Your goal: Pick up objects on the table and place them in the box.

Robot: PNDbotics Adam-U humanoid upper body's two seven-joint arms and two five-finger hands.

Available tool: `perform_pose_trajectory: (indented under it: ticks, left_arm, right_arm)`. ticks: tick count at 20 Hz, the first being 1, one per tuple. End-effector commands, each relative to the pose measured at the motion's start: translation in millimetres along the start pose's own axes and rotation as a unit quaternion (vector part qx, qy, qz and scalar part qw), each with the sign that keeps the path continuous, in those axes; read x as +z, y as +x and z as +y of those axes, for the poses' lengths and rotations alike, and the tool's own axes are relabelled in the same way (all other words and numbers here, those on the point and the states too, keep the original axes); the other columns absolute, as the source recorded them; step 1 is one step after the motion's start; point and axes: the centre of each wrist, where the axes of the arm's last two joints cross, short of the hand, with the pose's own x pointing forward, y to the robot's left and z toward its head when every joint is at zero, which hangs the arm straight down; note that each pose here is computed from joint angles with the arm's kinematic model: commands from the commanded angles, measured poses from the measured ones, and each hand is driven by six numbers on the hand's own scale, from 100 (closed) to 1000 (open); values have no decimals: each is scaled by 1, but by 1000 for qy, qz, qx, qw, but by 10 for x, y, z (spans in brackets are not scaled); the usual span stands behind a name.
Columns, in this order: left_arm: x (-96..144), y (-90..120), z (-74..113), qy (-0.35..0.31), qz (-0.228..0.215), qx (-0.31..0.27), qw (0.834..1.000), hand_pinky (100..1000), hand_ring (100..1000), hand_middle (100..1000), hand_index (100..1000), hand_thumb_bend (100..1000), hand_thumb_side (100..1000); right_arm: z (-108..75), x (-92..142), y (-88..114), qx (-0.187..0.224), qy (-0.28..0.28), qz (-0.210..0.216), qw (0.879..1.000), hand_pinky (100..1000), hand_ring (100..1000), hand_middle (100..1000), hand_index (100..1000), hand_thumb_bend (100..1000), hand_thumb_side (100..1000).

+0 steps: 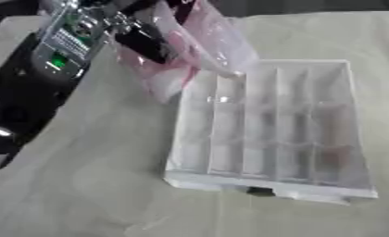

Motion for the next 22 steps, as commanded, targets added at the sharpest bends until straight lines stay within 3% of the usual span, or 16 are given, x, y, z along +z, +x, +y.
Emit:
perform_pose_trajectory:
  ticks: [1, 10, 11, 12, 13, 14, 15, 16, 17, 18, 19, 20, 21, 22]
  left_arm:
    - [-101, 4, 5, -11, -24, 7, 1000, 100, 100, 100, 168, 335, 100]
    - [-252, -71, -191, -75, -81, 29, 994, 100, 100, 100, 217, 228, 100]
    - [-260, -75, -208, -78, -85, 32, 993, 100, 165, 148, 283, 193, 100]
    - [-269, -77, -227, -81, -89, 36, 992, 100, 148, 130, 266, 202, 100]
    - [-279, -77, -240, -83, -92, 39, 991, 100, 260, 263, 374, 170, 100]
    - [-296, -74, -248, -84, -97, 41, 991, 100, 270, 277, 385, 169, 100]
    - [-317, -69, -249, -80, -102, 43, 991, 115, 339, 369, 463, 154, 173]
    - [-337, -63, -243, -74, -107, 45, 990, 100, 332, 361, 456, 153, 159]
    - [-353, -58, -233, -67, -111, 45, 991, 189, 383, 407, 488, 167, 287]
    - [-364, -53, -217, -59, -115, 44, 991, 192, 385, 407, 487, 169, 294]
    - [-370, -49, -202, -52, -118, 43, 991, 218, 404, 415, 486, 235, 329]
    - [-370, -45, -183, -45, -120, 40, 991, 209, 398, 411, 484, 213, 319]
    - [-371, -41, -168, -40, -121, 37, 991, 276, 446, 446, 514, 339, 385]
    - [-372, -36, -156, -35, -124, 35, 991, 307, 470, 474, 547, 400, 399]
  right_arm:
    - [-36, -21, 42, 7, 8, -5, 1000, 491, 603, 553, 638, 424, 864]
    - [-33, 0, 40, 7, 15, 4, 1000, 493, 604, 554, 639, 427, 831]
    - [-33, 3, 40, 6, 16, 5, 1000, 493, 605, 554, 639, 428, 824]
    - [-34, 6, 39, 6, 16, 6, 1000, 493, 604, 554, 639, 428, 825]
    - [-34, 9, 39, 6, 16, 6, 1000, 493, 605, 554, 639, 429, 817]
    - [-34, 10, 39, 6, 17, 7, 1000, 493, 605, 554, 639, 429, 817]
    - [-33, 12, 38, 6, 17, 8, 1000, 493, 605, 554, 639, 429, 811]
    - [-31, 13, 38, 5, 18, 8, 1000, 493, 605, 554, 639, 429, 811]
    - [-29, 13, 38, 5, 18, 9, 1000, 493, 605, 554, 639, 430, 807]
    - [-29, 14, 38, 5, 18, 9, 1000, 493, 605, 554, 639, 430, 807]
    - [-29, 16, 39, 5, 18, 9, 1000, 493, 605, 554, 639, 430, 806]
    - [-32, 18, 39, 5, 17, 10, 1000, 493, 605, 554, 639, 430, 806]
    - [-33, 20, 39, 5, 17, 10, 1000, 493, 605, 554, 640, 430, 801]
    - [-34, 22, 39, 6, 17, 11, 1000, 493, 605, 554, 640, 430, 803]
